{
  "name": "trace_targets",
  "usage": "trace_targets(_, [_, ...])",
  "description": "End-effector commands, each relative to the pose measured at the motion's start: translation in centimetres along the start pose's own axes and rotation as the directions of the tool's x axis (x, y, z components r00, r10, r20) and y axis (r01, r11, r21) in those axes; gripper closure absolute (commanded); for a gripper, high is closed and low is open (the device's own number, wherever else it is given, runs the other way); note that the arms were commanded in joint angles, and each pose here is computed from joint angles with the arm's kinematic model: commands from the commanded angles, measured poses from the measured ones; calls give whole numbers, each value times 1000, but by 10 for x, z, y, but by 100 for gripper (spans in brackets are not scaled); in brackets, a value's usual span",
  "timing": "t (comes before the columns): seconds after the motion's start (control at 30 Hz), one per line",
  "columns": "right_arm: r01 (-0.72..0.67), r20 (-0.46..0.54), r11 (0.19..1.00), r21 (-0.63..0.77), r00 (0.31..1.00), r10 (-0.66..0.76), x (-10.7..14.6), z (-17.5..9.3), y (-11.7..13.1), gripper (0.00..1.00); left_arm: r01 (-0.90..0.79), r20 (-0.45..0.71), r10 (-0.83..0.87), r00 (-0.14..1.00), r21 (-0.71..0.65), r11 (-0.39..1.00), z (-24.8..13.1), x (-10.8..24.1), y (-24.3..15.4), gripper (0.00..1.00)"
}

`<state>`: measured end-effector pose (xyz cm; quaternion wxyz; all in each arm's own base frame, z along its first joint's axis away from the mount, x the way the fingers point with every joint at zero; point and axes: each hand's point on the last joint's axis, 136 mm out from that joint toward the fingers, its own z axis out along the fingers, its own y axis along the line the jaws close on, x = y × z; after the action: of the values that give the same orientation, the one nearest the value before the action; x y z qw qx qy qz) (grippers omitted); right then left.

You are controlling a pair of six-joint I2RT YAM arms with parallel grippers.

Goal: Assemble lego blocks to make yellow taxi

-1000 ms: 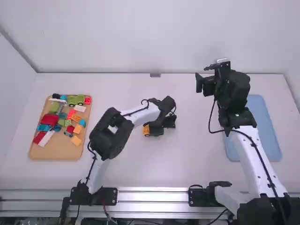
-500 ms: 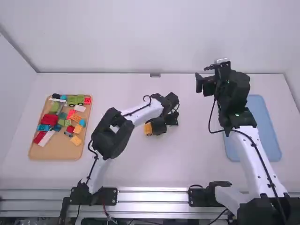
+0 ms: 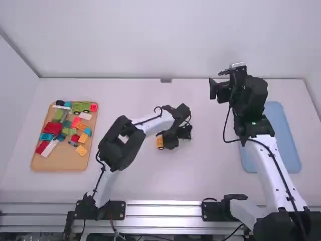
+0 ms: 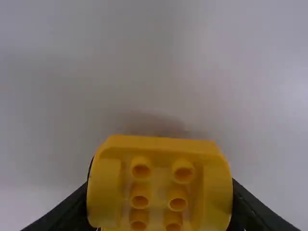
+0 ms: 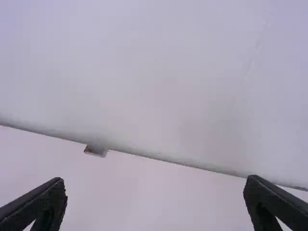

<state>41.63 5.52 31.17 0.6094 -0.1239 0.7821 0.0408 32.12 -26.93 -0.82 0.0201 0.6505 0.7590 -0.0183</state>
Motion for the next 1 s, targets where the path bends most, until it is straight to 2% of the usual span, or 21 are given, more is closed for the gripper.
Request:
trace_targets(0.0, [3,27,1000,0,1000,-3,-13,-2,-1,2,-25,-24,25,999,5,1000,6,4,-4,82])
trace_targets(0.03, [3,27,1000,-1,1000,-3,-13,-2,0,2,-25,-20,25,999,4,1000,6,3,-4,73])
trace_targets(0.07, [3,27,1000,-1,1000,-3,-13,-2,0,1,-25,-17,25,1000,1,1000,5,2,-3,59])
trace_targets(0.1, [2,27,1000,-1,1000,-2,-13,-2,0,2,-23,-16,23,1000,-1,1000,5,1,-3,51])
trace_targets(0.17, [3,27,1000,-1,1000,-3,-13,-2,0,2,-17,-18,17,1000,2,1000,0,1,-1,24])
trace_targets(0.2, [3,27,1000,-1,1000,-3,-13,-2,0,2,-17,-18,17,1000,7,1000,-2,1,-1,20])
trace_targets(0.23, [2,27,1000,-1,1000,-2,-13,-2,0,2,-20,-16,20,1000,15,1000,-5,-1,-3,7])
trace_targets(0.27, [3,27,1000,-1,1000,-3,-13,-2,0,2,-21,-16,21,1000,19,1000,-8,-2,-3,1])
trace_targets(0.6, [3,30,1000,0,1000,-3,-14,-2,-1,2,41,-25,-41,999,2,999,-55,-6,11,1])
trace_targets(0.73, [3,29,1000,0,1000,-3,-14,-2,-1,2,110,-41,-115,993,-99,989,-84,0,38,1])
trace_targets(0.87, [2,26,1000,2,1000,-2,-13,-2,-1,2,170,29,-167,985,-133,977,-111,0,60,1])
trace_targets(0.97, [3,27,1000,-1,1000,-3,-13,-2,0,2,340,119,-323,939,-173,924,-140,16,97,1])
